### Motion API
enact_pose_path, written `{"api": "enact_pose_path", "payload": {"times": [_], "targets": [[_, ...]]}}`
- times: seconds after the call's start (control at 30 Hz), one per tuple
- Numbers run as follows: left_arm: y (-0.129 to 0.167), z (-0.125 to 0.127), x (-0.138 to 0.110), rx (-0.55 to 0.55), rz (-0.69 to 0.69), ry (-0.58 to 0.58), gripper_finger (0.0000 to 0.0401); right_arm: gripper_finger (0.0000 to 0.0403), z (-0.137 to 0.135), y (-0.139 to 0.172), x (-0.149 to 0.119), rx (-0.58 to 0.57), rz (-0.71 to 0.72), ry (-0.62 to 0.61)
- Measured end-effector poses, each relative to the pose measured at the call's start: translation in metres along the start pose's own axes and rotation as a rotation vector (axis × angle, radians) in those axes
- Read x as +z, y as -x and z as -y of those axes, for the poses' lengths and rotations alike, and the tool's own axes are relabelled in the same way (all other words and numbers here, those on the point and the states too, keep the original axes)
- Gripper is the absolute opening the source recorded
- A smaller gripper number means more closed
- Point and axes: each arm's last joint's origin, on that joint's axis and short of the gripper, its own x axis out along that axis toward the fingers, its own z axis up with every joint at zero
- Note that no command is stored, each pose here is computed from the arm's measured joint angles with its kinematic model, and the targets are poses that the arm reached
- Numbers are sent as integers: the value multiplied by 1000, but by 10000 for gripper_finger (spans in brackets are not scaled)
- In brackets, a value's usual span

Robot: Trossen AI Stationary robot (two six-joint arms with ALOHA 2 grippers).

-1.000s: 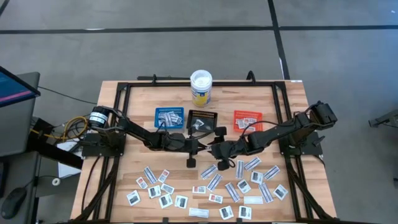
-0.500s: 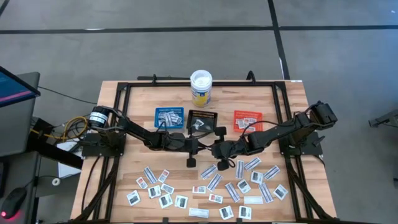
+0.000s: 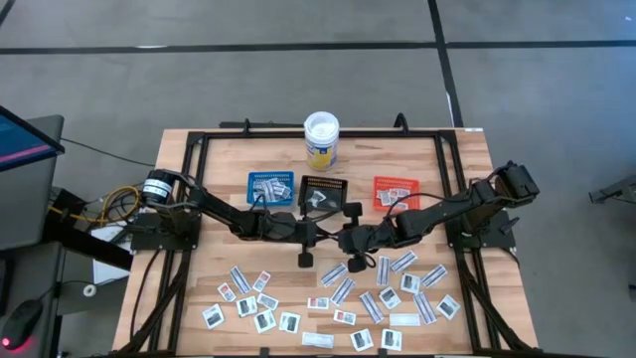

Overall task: Pick & Place First Aid Supplies
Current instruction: Put the blue bandage into the blue bin

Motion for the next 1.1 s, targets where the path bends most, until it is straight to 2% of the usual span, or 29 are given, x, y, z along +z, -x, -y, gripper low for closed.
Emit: {"api": "enact_pose_path", "payload": {"times": [0.23, 0.37, 0.43, 0.57, 0.77, 0.87, 1.1], "targets": [[0, 0, 0, 0, 0, 0, 10, 62, 0, 0, 0, 0, -1, 0], [0, 0, 0, 0, 0, 0, 9, 70, 1, 0, 0, -3, 4, 5], [0, 0, 0, 0, 0, 0, 7, 59, 2, -1, 1, -6, 11, -2], [0, 0, 0, 1, 0, 0, 9, 9, 3, -1, 1, -8, 12, 1], [0, 0, 0, 1, 0, 0, 7, 3, 2, -1, 1, -8, 12, 9], [0, 0, 0, 1, 0, 0, 7, 13, 2, -1, 1, -8, 13, 3], [0, 0, 0, -2, 1, 0, 11, 66, 3, -1, 3, -11, 37, -11]]}}
